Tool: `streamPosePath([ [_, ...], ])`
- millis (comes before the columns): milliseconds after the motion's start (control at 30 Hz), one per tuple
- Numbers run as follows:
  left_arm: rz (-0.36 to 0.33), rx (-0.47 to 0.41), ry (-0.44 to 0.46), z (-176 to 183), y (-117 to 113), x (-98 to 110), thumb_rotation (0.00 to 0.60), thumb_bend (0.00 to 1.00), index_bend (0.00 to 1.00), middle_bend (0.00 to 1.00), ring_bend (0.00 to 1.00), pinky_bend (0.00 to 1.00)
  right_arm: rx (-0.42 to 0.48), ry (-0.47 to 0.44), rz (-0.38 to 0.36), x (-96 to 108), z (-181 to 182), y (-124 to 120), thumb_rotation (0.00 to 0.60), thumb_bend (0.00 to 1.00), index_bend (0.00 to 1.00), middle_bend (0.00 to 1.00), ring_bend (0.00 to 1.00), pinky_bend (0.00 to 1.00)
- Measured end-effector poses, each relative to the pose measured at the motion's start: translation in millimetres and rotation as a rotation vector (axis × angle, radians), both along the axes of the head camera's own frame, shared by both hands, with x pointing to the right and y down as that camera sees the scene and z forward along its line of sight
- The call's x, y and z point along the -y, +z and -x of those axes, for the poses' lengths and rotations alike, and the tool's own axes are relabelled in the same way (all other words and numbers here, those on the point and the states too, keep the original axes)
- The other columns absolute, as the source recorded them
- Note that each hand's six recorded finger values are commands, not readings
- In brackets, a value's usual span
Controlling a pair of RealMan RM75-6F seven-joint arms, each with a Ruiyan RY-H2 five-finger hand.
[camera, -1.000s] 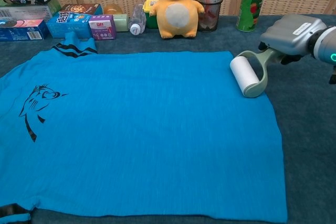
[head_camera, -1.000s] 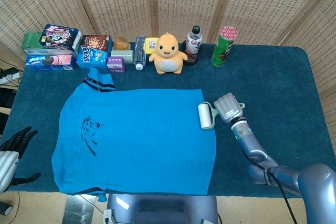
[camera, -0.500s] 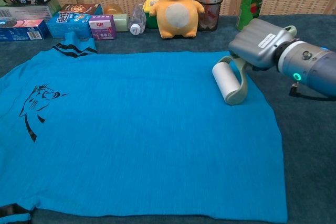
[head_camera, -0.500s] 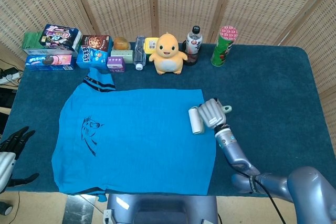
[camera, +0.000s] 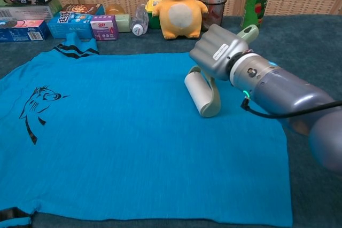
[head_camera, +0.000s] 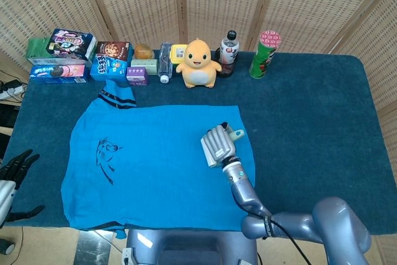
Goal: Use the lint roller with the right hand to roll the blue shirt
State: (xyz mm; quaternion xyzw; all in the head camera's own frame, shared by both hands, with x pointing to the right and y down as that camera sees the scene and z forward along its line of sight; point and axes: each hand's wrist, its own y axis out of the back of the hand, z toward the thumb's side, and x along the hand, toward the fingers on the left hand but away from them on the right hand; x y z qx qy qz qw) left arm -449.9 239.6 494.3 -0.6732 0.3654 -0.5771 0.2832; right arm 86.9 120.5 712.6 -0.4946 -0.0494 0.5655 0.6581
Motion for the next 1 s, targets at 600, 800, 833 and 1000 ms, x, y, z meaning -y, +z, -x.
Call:
streamPosePath([
  [600,-0.001,0.006,-0.005,0.9,0.3,0.2,0.600,0.12,0.00,0.00,0.00,0.13,-0.047,0.049,-0.026,5.1,-44.7,16.7,0.600,1.00,0.52,0.72,0.96,1.00],
  [800,0.002,0.012,-0.002,-0.7,1.8,0.0,0.600,0.12,0.00,0.00,0.00,0.13,-0.103,0.082,-0.065,21.5,-94.3,24.7,0.600,1.00,0.52,0.72,0.96,1.00],
  [833,0.003,0.013,-0.001,-1.1,2.3,-0.2,0.600,0.12,0.00,0.00,0.00,0.13,-0.113,0.090,-0.070,24.0,-102.7,25.9,0.600,1.00,0.52,0.72,0.96,1.00],
  [1000,0.009,0.017,0.003,-3.0,4.3,-0.5,0.600,0.12,0.00,0.00,0.00,0.13,-0.151,0.142,-0.085,37.6,-149.0,29.7,0.600,1.00,0.52,0.72,0.96,1.00],
])
